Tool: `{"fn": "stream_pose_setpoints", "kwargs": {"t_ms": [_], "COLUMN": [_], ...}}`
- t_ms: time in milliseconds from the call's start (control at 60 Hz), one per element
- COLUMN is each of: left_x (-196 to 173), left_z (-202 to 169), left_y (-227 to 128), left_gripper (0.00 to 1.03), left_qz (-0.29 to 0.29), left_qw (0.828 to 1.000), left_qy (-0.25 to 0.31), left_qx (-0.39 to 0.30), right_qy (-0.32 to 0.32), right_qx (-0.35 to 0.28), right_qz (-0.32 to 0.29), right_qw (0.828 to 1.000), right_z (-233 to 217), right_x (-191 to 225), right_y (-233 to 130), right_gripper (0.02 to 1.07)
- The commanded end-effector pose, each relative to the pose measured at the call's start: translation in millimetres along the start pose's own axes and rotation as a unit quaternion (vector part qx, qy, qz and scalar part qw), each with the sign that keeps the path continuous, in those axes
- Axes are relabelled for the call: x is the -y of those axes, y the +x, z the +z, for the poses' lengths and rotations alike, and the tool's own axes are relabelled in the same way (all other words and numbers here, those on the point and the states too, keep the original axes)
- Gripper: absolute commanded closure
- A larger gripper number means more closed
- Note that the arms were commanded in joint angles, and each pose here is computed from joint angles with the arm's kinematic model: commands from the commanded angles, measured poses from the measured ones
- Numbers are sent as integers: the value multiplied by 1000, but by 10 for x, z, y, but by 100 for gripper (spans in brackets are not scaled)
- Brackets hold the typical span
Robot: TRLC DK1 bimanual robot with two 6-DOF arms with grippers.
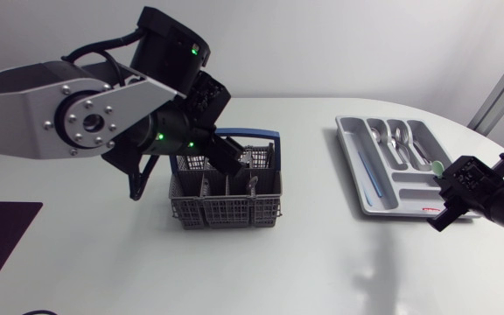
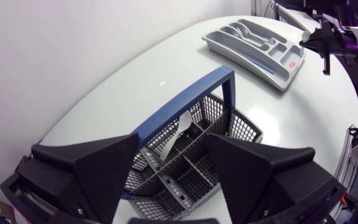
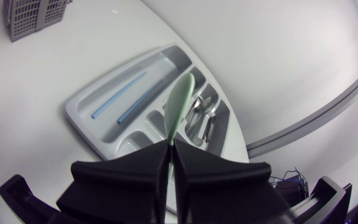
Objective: Unload the cutlery basket into the drawer organizer.
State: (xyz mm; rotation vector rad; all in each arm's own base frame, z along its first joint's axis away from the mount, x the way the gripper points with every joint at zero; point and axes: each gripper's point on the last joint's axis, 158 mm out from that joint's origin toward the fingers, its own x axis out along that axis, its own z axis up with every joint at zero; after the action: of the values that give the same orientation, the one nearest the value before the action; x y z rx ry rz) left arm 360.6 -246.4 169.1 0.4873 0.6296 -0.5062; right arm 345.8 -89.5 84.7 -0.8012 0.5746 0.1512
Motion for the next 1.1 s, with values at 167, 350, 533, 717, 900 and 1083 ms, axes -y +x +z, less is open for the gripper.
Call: {"fn": "stream_pose_setpoints", "kwargs": {"t_ms": [167,350,533,717,900,1083], "left_x": [9,9,44,74,102,163], "left_z": [-191,-200,-213,-227,-247,-242], "left_y": [-30,-38,-37,-35,-40,-58], "left_gripper": [26,26,26,26,26,26], "left_qz": [2,2,-1,-4,-7,-12], "left_qw": [1000,1000,1000,1000,999,999], "left_qy": [16,18,20,23,31,40], "left_qx": [-12,-12,-13,-14,-17,-15], "right_qy": [-10,-7,-6,-4,-3,5], "right_qx": [-57,-88,-103,-109,-100,-89], "right_qz": [4,-15,-27,-21,-44,-64], "right_qw": [998,996,994,994,994,994], "right_z": [-550,-751,-858,-904,-816,-693], "right_x": [-1,104,196,125,256,428], "right_y": [385,525,636,635,485,322], "right_gripper": [101,101,100,76,20,11]}}
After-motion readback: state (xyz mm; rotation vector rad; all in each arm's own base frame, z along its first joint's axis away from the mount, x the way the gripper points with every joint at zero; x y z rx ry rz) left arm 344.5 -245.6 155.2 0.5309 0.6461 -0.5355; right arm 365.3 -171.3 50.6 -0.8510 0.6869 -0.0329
